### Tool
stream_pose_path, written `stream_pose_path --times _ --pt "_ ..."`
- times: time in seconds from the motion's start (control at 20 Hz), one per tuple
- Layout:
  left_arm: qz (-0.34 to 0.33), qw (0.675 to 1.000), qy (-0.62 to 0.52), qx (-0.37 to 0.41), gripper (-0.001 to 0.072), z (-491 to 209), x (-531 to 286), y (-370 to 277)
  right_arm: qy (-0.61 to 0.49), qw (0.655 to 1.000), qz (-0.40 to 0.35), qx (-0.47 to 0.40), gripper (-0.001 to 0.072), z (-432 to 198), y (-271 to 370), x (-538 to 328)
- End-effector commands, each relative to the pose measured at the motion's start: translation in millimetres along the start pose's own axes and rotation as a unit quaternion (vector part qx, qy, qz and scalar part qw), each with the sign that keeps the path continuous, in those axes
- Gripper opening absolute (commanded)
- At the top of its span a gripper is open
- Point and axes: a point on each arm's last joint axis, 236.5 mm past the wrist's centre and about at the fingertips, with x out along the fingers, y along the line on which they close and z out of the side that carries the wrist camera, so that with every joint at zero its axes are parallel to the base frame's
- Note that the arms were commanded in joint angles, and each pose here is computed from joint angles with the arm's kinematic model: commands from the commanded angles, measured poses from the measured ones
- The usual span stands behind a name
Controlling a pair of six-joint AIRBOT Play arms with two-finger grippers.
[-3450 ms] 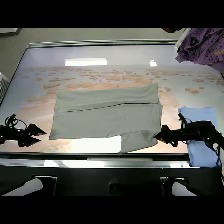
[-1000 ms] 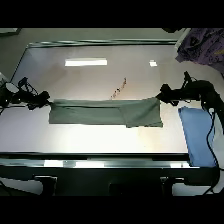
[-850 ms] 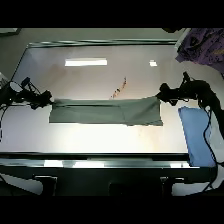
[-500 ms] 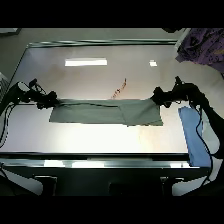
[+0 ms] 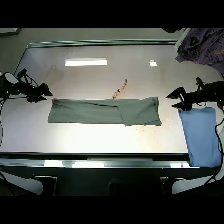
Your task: Fold the clothes and pants, and hang the long-sleeved shirts on hangers.
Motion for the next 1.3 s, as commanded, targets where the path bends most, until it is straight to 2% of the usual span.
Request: stream_pose_path --times 0.0,0.3,0.5,0.55,0.65,0.7,0.75,0.8,0.85,0.9,1.0,1.25 --pt "-0.001 1.000 -0.006 0.003 0.0465 3 -11 -3 0.055 0.998 0.034 -0.020 0.0670 -17 -11 7" --pt "-0.004 1.000 -0.007 0.004 0.0464 3 -13 -6 0.122 0.991 0.044 -0.031 0.0669 -38 -8 69" --pt "-0.014 1.000 -0.006 0.000 0.0464 2 -13 -11 0.133 0.990 0.010 -0.041 0.0608 -46 -4 102" --pt "-0.023 1.000 -0.005 -0.004 0.0465 2 -13 -15 0.135 0.990 0.008 -0.047 0.0464 -49 0 107" --pt "-0.050 0.999 -0.001 -0.015 0.0463 0 -14 -28 0.139 0.989 0.010 -0.057 0.0129 -54 11 112" --pt "-0.070 0.997 0.001 -0.021 0.0462 -1 -15 -39 0.134 0.989 0.010 -0.061 0.0035 -53 17 108" --pt "-0.097 0.995 0.004 -0.028 0.0455 -2 -15 -54 0.123 0.991 0.010 -0.057 0.0036 -51 25 100" --pt "-0.122 0.992 0.009 -0.032 0.0371 -5 -15 -72 0.109 0.993 0.008 -0.054 0.0036 -47 36 87" --pt "-0.154 0.987 0.020 -0.037 0.0153 -12 -13 -95 0.095 0.994 -0.001 -0.055 0.0035 -45 46 72" --pt "-0.188 0.981 0.032 -0.030 0.0016 -21 -9 -123 0.082 0.994 -0.012 -0.065 0.0035 -43 57 53" --pt "-0.219 0.974 0.054 -0.004 0.0016 -45 6 -169 0.053 0.996 -0.036 -0.067 0.0035 -43 75 17" --pt "-0.238 0.961 0.127 0.060 0.0015 -152 73 -273 -0.009 0.991 -0.126 -0.051 0.0035 -51 91 -65"
